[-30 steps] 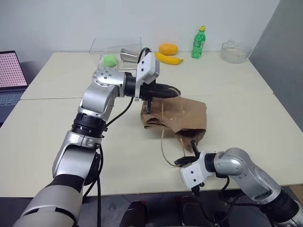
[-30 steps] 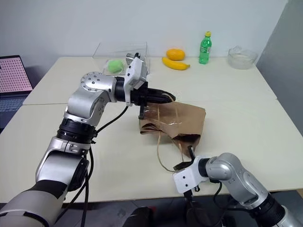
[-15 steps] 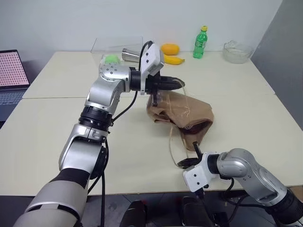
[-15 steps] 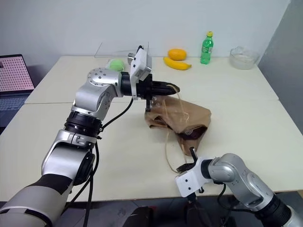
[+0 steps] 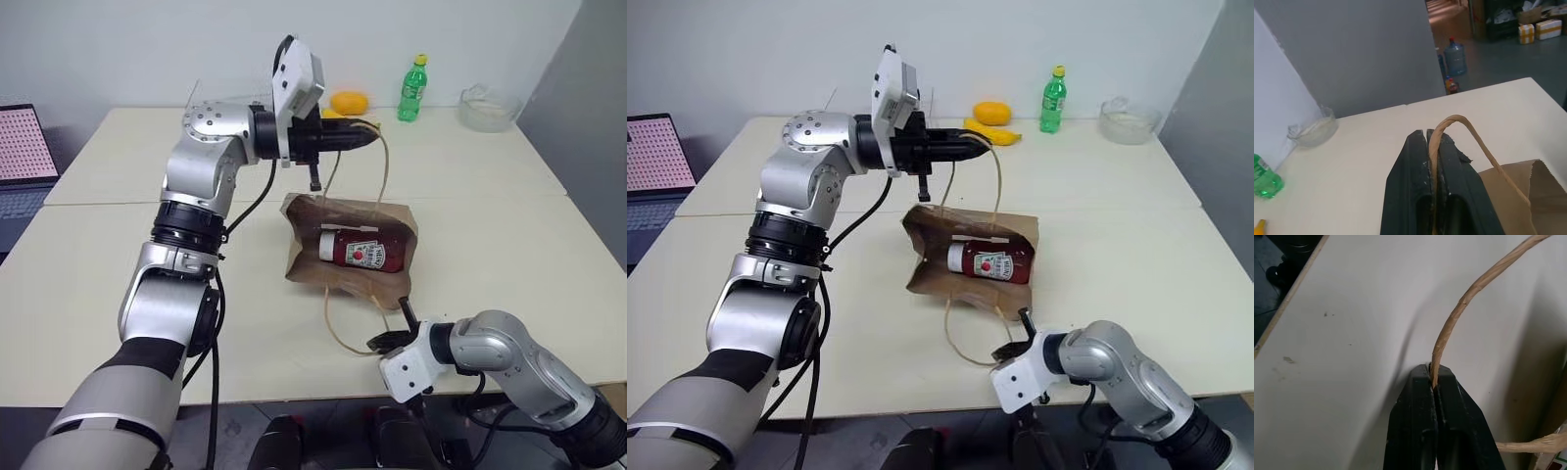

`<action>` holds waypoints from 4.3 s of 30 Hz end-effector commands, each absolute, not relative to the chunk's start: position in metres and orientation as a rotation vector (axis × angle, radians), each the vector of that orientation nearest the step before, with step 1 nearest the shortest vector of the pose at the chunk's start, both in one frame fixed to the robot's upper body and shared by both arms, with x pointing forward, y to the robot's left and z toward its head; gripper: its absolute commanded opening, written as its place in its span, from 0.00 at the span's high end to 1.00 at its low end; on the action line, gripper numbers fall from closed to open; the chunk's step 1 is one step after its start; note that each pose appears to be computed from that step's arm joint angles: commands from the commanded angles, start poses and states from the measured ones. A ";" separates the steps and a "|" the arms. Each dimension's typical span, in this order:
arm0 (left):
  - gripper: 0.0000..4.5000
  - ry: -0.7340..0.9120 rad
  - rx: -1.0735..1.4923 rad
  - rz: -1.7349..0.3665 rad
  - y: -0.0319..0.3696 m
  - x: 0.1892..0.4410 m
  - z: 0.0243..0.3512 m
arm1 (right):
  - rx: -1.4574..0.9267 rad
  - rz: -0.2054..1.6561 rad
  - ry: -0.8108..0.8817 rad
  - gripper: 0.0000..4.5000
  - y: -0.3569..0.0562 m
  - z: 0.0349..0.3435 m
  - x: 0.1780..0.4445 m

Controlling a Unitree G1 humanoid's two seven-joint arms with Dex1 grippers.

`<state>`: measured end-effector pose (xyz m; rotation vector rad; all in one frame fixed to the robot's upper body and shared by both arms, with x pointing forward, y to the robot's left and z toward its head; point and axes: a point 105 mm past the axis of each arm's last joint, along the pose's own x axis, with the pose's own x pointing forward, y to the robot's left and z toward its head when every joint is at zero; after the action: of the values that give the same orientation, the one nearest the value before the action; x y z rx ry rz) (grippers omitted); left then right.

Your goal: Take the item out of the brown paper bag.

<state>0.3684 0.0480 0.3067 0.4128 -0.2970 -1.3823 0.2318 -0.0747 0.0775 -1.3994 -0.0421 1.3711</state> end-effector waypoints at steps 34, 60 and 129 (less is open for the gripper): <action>1.00 -0.274 0.324 -1.543 0.037 0.339 0.301 | -0.740 1.029 0.005 0.40 -0.063 0.199 0.250; 1.00 -0.322 0.286 -1.499 0.033 0.350 0.309 | -1.275 0.703 0.069 0.01 -0.042 0.154 0.321; 1.00 -0.257 0.367 -1.332 0.055 0.385 0.289 | -0.901 0.420 0.039 0.28 -0.238 0.254 0.355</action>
<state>0.3863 0.0560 0.2727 0.3414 -0.1992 -1.3421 0.3564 -0.2441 0.2362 -0.7993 0.1193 0.4158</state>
